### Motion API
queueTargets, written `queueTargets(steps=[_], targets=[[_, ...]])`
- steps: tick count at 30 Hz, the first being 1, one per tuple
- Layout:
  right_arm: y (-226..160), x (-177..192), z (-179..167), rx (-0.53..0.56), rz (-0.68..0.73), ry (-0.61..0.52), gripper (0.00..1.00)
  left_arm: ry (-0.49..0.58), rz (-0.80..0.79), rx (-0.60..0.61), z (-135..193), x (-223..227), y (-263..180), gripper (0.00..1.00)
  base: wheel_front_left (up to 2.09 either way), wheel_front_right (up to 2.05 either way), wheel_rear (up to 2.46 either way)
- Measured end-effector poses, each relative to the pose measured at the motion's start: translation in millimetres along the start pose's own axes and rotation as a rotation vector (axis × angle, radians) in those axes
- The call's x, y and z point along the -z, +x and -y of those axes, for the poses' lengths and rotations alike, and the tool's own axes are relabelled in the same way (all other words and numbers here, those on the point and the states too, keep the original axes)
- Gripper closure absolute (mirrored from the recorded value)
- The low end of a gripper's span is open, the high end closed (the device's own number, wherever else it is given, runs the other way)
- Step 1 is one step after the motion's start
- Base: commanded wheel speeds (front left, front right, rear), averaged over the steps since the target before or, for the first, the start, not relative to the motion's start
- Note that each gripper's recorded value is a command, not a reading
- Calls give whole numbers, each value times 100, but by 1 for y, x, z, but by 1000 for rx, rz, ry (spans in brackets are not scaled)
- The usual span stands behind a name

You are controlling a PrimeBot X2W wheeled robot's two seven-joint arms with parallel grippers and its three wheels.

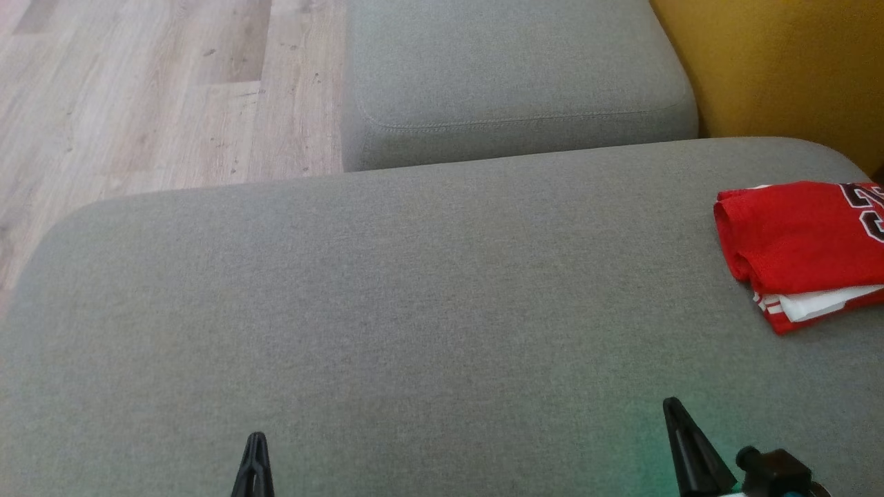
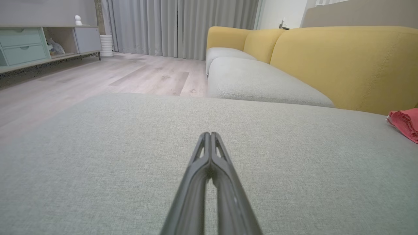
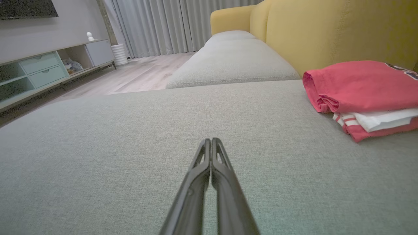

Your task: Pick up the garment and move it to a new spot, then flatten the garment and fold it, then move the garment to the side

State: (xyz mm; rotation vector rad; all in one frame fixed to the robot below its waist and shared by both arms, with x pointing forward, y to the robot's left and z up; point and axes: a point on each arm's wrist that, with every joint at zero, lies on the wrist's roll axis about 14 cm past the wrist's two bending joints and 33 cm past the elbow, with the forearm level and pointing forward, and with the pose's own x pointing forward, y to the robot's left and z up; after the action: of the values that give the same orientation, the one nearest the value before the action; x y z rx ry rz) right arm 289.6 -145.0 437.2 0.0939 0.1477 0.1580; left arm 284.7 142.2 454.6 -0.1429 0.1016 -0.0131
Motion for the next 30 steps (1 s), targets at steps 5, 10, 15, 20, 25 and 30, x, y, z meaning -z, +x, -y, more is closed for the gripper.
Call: queueTargets(steps=[5,10,15,20,25,30], targets=[[1,0,3,17,-3,64,100,-61,-28,-5,-2,5,1,100,0,0,0],[5,-4,7,33,9,125,100,-121,-44,-13,-3,7,4,100,0,0,0],[7,-5,10,49,6,188,100,-181,-47,-21,-6,5,9,100,0,0,0],[11,-8,14,63,15,250,100,-240,-59,-34,-9,6,12,100,0,0,0],[13,-9,17,78,20,311,100,-300,-74,-38,-11,8,15,100,0,0,0],[17,-12,22,91,26,372,100,-359,-79,-41,-12,7,19,100,0,0,0]])
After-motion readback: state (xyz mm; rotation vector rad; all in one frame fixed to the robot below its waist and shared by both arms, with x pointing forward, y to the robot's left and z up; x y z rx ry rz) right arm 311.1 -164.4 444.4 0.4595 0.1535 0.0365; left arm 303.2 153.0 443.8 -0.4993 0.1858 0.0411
